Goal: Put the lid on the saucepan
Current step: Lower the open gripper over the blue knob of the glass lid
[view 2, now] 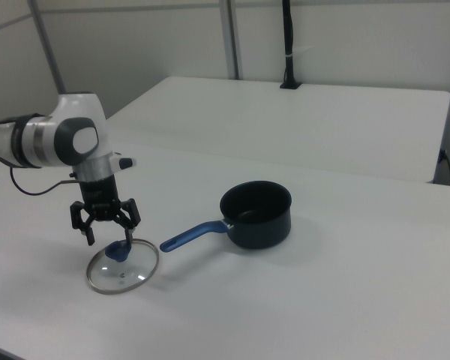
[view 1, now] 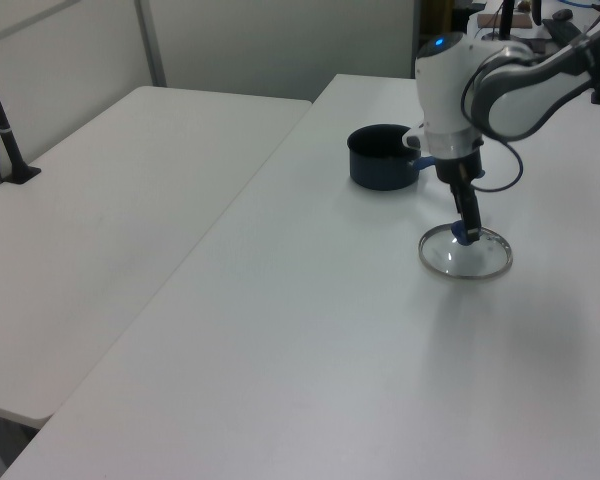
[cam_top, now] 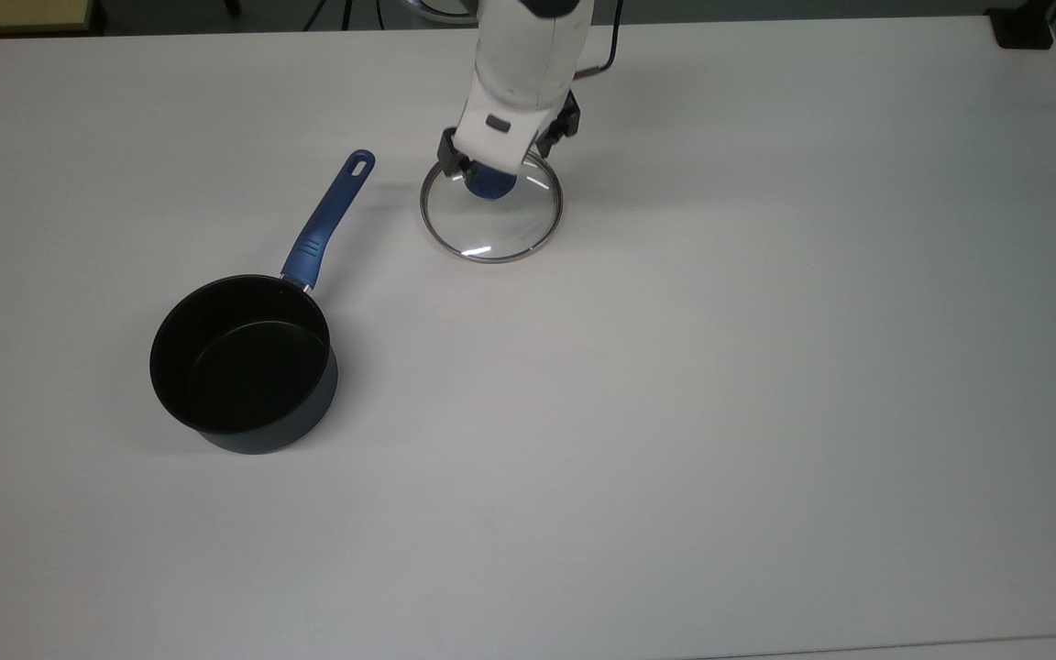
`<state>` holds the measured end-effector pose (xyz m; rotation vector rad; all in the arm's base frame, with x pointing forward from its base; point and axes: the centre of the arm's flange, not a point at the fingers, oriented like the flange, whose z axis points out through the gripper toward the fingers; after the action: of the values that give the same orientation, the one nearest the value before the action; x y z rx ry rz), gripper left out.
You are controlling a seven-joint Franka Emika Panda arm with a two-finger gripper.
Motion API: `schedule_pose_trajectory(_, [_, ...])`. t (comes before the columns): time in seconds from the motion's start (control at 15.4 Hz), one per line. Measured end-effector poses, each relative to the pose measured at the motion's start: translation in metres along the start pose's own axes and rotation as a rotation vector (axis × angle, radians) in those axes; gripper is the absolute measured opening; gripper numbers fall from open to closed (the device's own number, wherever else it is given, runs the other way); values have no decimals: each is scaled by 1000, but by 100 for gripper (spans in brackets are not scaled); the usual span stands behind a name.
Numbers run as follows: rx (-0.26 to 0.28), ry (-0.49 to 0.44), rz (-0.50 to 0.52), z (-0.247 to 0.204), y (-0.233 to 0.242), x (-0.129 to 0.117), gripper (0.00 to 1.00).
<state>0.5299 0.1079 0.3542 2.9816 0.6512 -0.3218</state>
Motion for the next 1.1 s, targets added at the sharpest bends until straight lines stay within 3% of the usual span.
schedule_pose_trajectory(0.32, [-6,-25,-32,24,1,9,100])
schedule_pose_trajectory(1.1, [-9,13,-83,12,24,2,99])
